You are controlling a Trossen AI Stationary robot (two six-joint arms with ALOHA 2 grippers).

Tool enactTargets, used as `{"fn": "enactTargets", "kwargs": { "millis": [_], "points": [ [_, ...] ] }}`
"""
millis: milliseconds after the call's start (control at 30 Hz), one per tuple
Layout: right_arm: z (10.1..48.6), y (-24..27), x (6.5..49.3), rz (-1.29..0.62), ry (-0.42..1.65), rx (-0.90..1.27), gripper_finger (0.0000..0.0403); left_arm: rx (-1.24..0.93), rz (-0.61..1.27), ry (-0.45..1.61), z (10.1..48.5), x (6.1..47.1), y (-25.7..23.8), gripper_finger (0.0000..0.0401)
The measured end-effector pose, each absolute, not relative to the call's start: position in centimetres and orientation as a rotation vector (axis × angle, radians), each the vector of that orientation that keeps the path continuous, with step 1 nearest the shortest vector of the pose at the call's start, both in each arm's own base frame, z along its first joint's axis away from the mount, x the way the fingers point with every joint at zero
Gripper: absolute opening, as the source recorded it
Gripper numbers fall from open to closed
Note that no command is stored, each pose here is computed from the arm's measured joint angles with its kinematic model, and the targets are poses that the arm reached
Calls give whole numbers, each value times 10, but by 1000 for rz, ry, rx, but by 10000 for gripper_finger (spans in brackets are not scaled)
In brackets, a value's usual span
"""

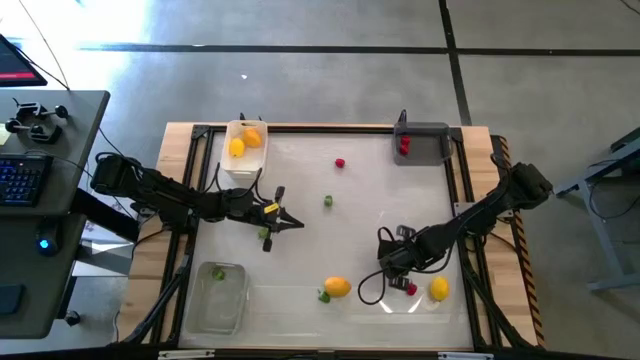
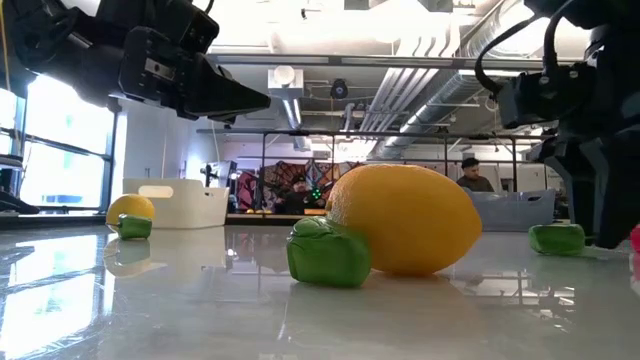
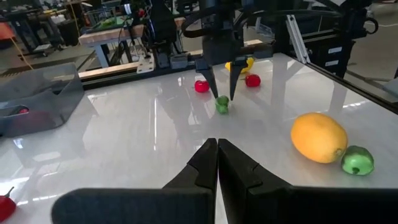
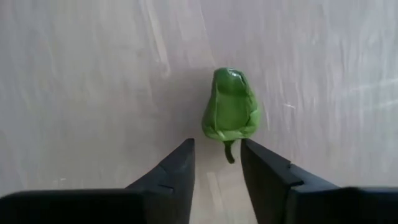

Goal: Sort produce into baskets
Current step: Put the green bell pepper into the gray bin

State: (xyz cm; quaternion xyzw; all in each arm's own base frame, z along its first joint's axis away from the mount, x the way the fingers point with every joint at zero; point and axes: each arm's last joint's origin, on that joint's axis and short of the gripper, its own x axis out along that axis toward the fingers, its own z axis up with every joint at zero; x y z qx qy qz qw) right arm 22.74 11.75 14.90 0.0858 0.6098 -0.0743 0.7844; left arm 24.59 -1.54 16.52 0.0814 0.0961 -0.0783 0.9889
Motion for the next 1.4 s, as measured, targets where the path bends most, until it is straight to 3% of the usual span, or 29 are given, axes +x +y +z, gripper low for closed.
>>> {"fn": "enactTargets", "kwargs": {
  "millis": [367,667,1033,1400],
  "points": [
    [149,115,229,-155,1296,120,6,162,-156,194,165,246,-15,0],
    [154,111,246,-98,1144,47,1,171,-104,204,165,246,-14,0],
    [174,67,294,-45,785,-96,0,419,-128,293,188,271,-16,2],
    [186,38,311,32,626,-25,0,632,-188,374,203,285,-30,86]
  ]
}}
